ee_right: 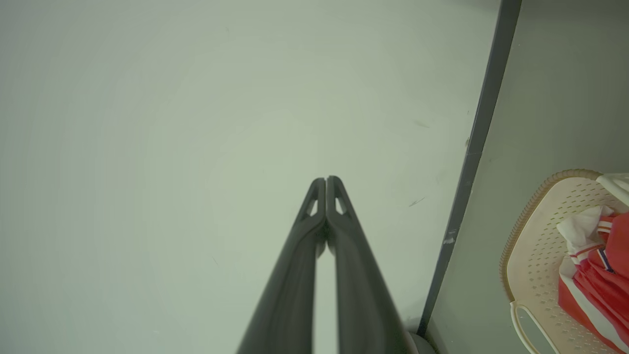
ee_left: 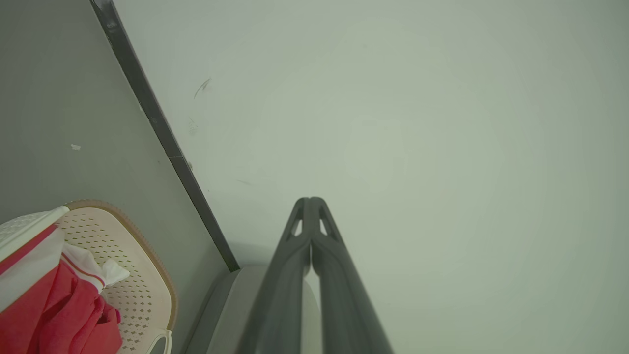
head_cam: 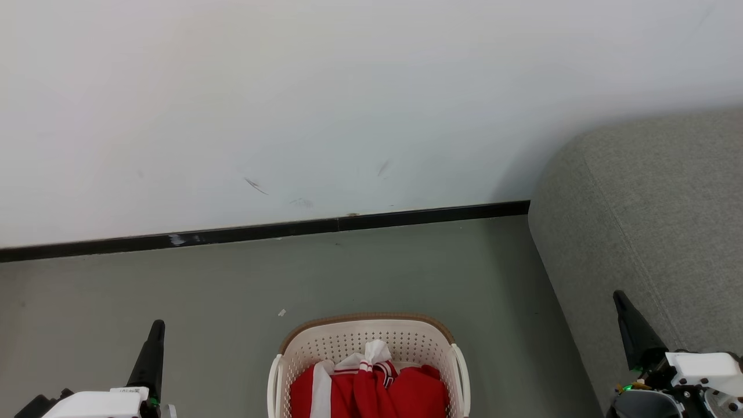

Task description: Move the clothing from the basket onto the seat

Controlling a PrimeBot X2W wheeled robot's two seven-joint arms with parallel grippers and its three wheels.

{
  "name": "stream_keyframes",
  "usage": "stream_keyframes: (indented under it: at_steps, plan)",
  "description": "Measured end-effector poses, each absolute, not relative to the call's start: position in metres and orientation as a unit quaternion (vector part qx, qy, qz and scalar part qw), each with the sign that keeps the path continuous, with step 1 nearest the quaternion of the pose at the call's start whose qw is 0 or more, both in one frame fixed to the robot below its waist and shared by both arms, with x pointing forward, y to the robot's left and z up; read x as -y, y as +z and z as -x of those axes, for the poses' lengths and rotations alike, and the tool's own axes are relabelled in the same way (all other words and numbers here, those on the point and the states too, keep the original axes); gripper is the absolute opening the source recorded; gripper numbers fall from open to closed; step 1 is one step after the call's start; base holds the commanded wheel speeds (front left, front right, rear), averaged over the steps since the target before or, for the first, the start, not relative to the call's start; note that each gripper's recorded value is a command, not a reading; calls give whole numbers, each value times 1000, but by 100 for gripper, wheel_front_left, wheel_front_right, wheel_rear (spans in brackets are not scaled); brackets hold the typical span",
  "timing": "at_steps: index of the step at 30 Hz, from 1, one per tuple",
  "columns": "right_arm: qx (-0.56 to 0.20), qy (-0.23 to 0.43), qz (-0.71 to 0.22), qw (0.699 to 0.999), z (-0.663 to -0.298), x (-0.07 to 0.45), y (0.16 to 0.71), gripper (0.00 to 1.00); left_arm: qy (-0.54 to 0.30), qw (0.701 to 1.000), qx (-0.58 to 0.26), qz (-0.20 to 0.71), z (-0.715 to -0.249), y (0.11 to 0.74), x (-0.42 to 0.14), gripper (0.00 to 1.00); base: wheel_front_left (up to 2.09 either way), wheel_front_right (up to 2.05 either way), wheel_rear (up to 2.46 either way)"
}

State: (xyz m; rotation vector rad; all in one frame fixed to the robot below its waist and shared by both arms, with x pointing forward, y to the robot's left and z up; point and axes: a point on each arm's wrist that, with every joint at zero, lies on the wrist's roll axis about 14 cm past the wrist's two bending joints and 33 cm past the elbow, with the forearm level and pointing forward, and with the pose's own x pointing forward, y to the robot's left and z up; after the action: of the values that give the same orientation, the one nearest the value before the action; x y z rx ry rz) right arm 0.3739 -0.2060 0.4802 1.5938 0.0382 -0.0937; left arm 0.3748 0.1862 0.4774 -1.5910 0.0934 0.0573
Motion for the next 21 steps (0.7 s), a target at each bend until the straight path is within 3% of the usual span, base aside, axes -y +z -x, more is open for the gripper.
stream_keyframes:
  at_steps: [21]
  plan:
    - [-17,-43,-715,697,-374,206,480,0,26,699,-41,714,-375,477,-186,0,0,0,0]
